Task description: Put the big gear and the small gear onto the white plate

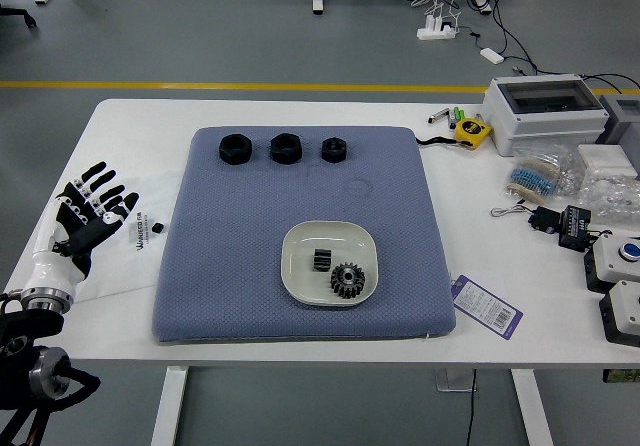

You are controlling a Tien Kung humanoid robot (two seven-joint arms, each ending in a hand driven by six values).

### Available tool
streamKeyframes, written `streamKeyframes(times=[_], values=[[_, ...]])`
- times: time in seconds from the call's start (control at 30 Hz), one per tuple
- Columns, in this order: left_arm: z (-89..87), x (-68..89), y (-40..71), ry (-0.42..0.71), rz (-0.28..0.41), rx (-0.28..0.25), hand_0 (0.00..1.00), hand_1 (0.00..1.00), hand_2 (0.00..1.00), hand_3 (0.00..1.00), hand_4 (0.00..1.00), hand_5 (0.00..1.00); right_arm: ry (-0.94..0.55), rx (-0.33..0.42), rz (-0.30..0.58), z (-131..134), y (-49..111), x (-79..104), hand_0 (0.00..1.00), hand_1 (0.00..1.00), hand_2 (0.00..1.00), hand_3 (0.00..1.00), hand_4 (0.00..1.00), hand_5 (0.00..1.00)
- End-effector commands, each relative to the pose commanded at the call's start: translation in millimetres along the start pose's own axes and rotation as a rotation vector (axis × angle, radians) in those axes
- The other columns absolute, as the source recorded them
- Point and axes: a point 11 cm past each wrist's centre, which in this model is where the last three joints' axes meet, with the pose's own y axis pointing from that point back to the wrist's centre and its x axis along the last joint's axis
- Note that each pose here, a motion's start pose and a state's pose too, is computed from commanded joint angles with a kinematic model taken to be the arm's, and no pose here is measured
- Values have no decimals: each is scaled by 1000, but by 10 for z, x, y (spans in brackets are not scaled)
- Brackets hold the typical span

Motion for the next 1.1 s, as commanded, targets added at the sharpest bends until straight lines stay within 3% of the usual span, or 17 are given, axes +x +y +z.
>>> streamKeyframes(times=[1.1], values=[[-49, 16, -2, -23, 7, 25, 779, 760, 837, 826, 961, 70, -6, 9, -1, -49, 2, -7, 653, 647, 737, 595, 849, 695]])
